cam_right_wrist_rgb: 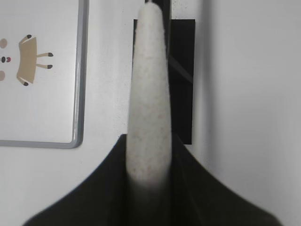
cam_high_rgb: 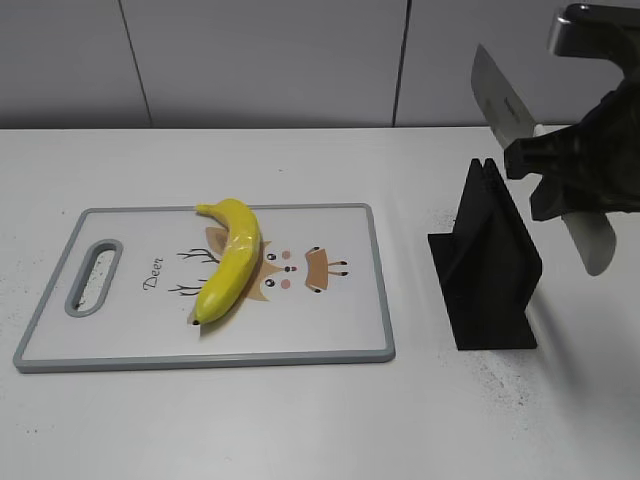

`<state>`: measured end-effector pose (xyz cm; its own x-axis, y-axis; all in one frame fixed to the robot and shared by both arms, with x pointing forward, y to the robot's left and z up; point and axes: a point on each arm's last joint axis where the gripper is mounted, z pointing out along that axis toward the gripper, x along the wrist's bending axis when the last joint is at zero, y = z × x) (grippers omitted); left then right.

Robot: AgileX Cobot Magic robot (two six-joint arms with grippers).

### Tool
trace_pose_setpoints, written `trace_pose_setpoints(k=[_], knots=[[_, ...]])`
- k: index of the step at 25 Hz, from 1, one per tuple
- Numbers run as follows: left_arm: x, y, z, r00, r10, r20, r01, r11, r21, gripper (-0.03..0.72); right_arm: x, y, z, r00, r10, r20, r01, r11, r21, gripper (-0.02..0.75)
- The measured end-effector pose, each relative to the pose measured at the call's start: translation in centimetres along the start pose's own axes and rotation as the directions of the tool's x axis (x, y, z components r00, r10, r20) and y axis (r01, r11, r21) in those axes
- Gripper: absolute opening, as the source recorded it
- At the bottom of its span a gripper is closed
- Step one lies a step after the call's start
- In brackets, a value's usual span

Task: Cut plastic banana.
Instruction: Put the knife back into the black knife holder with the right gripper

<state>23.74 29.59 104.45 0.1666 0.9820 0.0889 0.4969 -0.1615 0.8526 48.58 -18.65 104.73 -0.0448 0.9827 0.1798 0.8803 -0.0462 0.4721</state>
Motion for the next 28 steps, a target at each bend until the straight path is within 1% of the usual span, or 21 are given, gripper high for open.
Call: trace_pose_setpoints(k=[7,15,24,25,26,28], knots=[[0.0,0.0,0.0,1.0,0.0,0.0,0.0,1.0,0.0,0.553,-0.1,-0.1,0.6,1.0,-0.005,0.021,0.004,1.0,0.029,0.16],[0.0,0.0,0.0,1.0,0.0,0.0,0.0,1.0,0.0,0.553,-0.2,-0.6,3.7,0.997,-0.015,0.069,0.005,0.991,0.133,0.16],[0.0,0.0,0.0,1.0,0.002,-0.004,-0.002,1.0,0.001,0.553,-0.2,-0.6,4.0,0.997,-0.027,0.074,0.016,0.989,0.147,0.164],[0.0,0.0,0.0,1.0,0.002,-0.004,-0.002,1.0,0.001,0.553,-0.2,-0.6,4.0,0.997,-0.032,0.073,0.021,0.989,0.148,0.188],[0.0,0.0,0.0,1.0,0.002,-0.004,-0.002,1.0,0.001,0.553,-0.2,-0.6,4.0,0.997,-0.035,0.072,0.024,0.989,0.147,0.23],[0.0,0.0,0.0,1.0,0.001,-0.005,-0.001,1.0,0.002,0.553,-0.2,-0.6,4.0,0.997,-0.037,0.071,0.026,0.989,0.147,0.383]])
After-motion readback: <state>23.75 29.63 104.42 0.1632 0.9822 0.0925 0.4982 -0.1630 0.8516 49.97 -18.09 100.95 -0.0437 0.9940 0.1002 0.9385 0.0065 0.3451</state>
